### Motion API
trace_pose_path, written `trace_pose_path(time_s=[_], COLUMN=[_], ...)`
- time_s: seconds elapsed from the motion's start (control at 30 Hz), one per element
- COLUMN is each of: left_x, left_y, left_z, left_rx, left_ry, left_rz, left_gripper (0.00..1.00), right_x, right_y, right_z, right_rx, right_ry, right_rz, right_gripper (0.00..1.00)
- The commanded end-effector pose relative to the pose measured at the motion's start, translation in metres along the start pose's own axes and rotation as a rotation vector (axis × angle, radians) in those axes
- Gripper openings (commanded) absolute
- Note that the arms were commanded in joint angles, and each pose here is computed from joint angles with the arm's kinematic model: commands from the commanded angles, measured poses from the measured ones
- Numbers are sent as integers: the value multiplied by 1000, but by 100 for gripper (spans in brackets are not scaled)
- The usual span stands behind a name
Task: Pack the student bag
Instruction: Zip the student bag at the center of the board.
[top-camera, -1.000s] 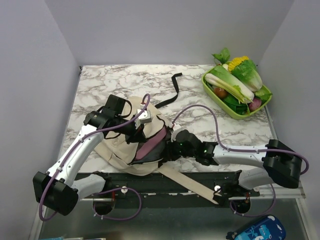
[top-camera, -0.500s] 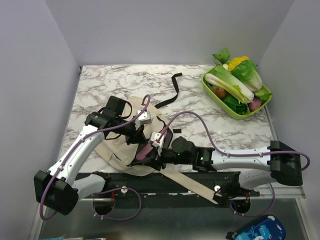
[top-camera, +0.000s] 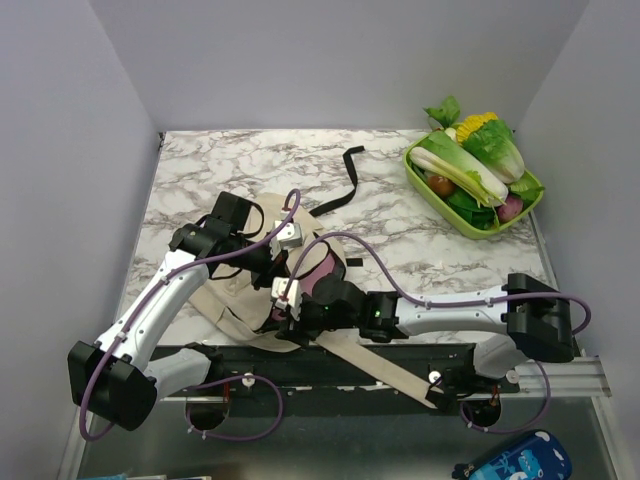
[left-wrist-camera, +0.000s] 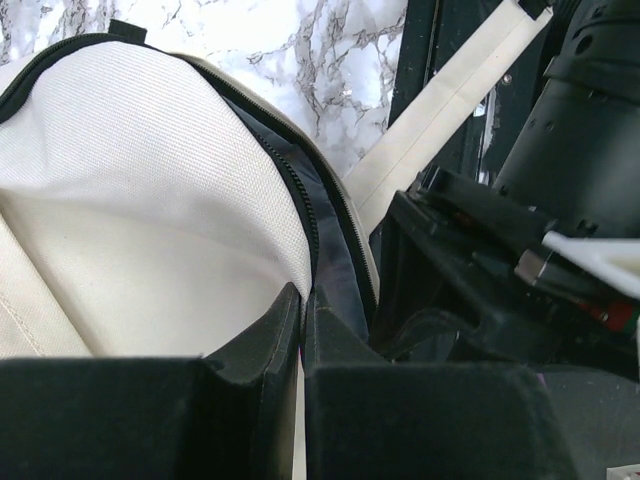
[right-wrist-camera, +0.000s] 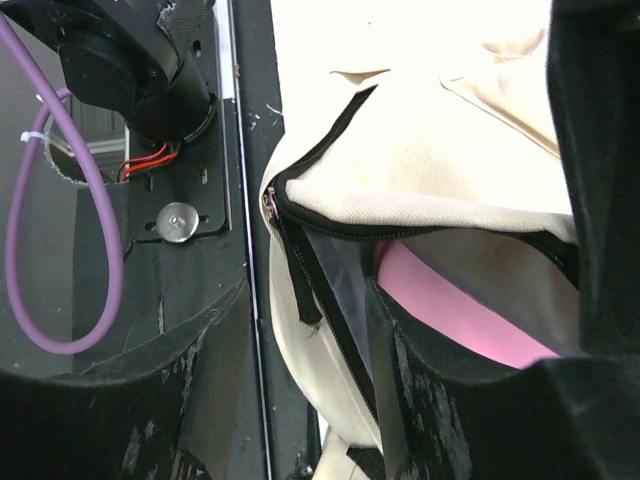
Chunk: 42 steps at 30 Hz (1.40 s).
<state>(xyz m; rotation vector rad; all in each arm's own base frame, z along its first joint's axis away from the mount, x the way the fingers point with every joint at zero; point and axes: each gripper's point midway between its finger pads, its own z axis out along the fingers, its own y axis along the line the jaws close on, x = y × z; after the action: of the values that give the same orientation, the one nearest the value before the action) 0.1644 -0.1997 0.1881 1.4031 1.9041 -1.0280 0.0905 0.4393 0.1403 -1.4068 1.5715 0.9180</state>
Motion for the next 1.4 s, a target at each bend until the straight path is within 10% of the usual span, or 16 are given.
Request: trace_pose_path(time_s=[0.0, 0.33, 0.67, 1.23, 1.37], left_x=[-18, -19, -16, 3, 15], left_y=[-6, -7, -6, -6, -13], left_z=[-6, -7, -9, -17, -22], left_rx=[15, 10, -8, -52, -32], left_ry=[-49, -54, -37, 47, 102], left_rz=[43, 48, 51, 77, 82], left_gripper=[11, 11, 11, 19, 32], right_x=[-7, -3, -4, 3, 9], right_y=[7, 12, 18, 34, 26], right_z=[10, 31, 28, 8, 10], right_rx=[-58, -90, -109, -156, -105], right_ry=[4, 26, 21, 52, 89], right_rz=[-49, -7, 50, 173, 201], right_gripper=[59, 56, 15, 16, 1])
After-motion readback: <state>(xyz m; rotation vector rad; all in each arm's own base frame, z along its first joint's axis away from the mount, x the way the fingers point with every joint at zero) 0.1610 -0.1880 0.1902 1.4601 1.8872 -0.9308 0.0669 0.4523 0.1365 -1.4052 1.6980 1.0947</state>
